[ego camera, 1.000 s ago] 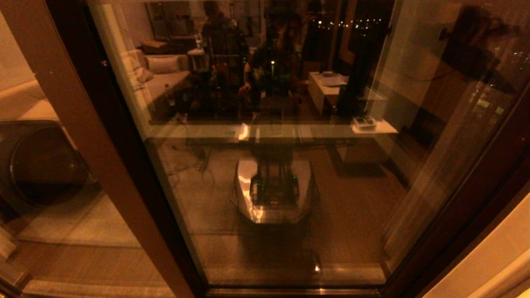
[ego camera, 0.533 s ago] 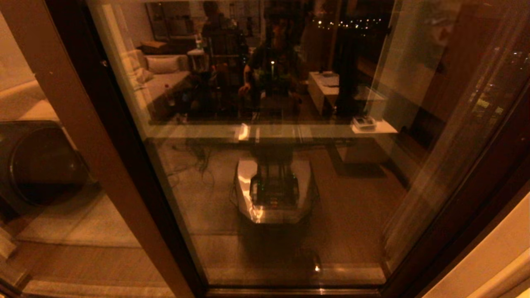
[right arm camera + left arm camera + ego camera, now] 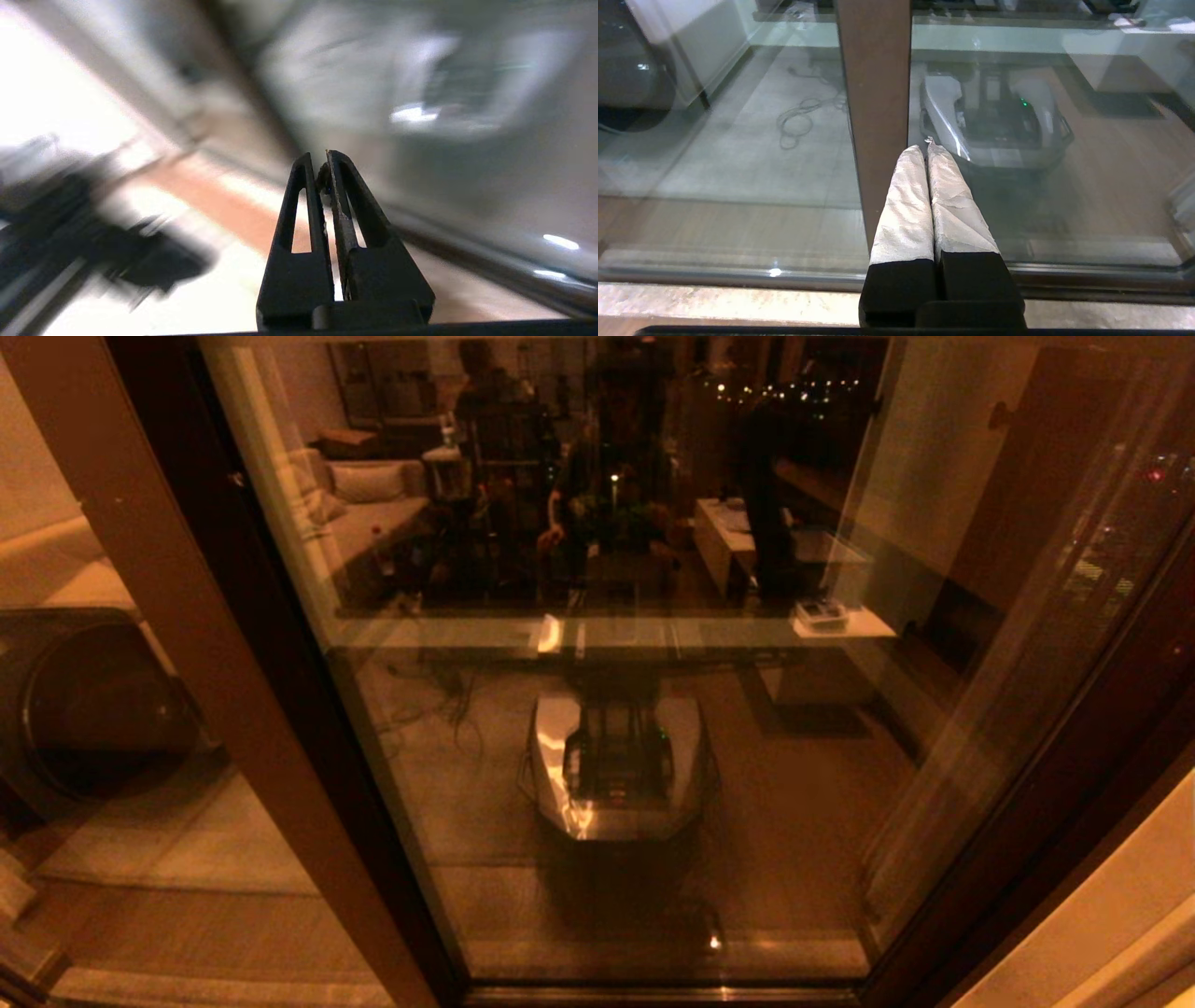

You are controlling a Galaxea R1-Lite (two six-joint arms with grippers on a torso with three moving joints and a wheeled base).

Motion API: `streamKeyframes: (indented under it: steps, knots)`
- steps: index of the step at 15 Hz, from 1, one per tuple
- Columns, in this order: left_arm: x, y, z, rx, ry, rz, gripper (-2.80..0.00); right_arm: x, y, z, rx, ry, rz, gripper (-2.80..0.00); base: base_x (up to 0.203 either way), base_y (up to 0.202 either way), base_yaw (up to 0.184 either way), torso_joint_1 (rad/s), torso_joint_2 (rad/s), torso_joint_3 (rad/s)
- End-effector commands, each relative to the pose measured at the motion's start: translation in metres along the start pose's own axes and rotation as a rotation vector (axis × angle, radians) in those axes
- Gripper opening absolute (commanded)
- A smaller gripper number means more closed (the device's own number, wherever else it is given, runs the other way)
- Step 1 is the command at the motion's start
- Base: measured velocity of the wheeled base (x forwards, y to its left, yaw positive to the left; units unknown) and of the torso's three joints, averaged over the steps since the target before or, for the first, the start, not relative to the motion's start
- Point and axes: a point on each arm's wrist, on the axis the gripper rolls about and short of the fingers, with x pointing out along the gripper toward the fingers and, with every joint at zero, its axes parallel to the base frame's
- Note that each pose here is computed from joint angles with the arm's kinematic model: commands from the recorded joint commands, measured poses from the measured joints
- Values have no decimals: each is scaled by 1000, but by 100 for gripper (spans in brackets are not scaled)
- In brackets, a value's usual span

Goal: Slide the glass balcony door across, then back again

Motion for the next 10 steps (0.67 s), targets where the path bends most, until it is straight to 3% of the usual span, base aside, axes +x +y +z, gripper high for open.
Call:
streamKeyframes:
  steps: [1, 3, 5, 7, 10]
  knots:
    - [0, 0, 0, 0, 0, 1, -280, -61, 45, -35, -5, 3, 90, -280, 0, 0, 0, 0, 0, 0]
    - [0, 0, 0, 0, -2, -1, -280, -82, 60, -51, -24, -7, -64, -280, 0, 0, 0, 0, 0, 0]
    - [0, 0, 0, 0, -1, 1, -280, -97, 71, -70, -129, 2, -200, -280, 0, 0, 0, 0, 0, 0]
    - [0, 0, 0, 0, -1, 1, -280, -112, 77, -97, -234, -3, -272, -280, 0, 0, 0, 0, 0, 0]
    - [0, 0, 0, 0, 0, 1, -280, -135, 82, -150, -305, 33, -355, -280, 0, 0, 0, 0, 0, 0]
